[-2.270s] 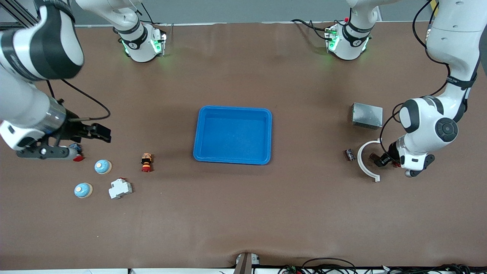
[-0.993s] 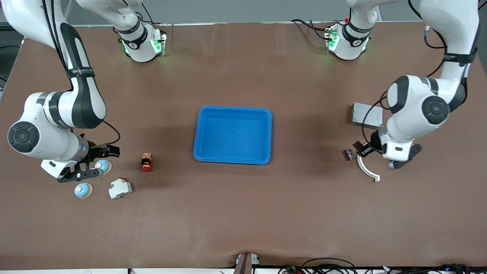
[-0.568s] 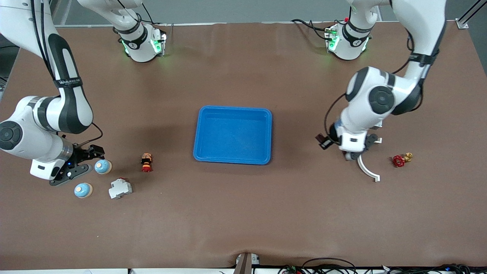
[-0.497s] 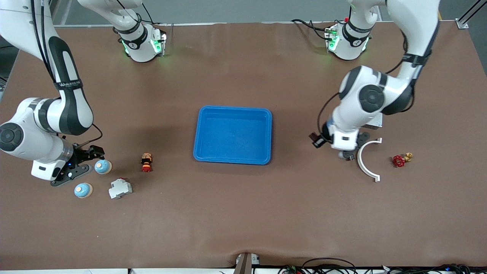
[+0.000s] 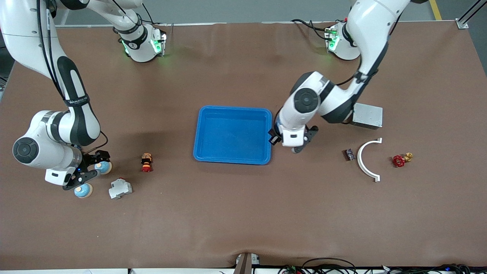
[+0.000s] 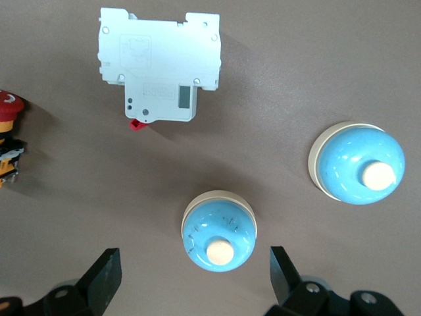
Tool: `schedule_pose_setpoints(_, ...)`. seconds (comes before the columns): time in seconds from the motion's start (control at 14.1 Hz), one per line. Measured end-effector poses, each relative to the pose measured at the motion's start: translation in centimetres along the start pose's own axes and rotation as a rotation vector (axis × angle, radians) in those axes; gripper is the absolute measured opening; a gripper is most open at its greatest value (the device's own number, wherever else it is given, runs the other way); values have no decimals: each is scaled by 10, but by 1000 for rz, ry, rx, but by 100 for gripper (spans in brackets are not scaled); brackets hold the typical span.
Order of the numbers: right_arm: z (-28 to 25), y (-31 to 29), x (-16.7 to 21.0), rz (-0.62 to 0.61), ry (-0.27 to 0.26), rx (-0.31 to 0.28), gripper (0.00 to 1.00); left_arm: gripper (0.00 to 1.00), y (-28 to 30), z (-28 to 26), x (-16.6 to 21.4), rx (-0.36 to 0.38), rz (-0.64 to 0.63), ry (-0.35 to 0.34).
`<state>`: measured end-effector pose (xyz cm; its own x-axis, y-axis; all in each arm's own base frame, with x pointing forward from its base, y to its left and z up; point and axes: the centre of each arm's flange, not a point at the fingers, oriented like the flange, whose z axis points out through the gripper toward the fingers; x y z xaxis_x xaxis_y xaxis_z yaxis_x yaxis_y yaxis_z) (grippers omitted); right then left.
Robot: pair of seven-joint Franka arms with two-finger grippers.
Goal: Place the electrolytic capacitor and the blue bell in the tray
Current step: 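Carry the capacitor into the tray with the left gripper while the right grasps a bell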
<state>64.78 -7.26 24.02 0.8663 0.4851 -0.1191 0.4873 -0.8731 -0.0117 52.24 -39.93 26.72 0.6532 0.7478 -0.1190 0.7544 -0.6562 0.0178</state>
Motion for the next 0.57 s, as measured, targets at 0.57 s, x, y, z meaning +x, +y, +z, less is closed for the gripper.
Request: schedule_pose_setpoints(0.57, 31, 17, -6, -58, -25, 16, 100, 33, 0, 65, -75, 87, -54, -15)
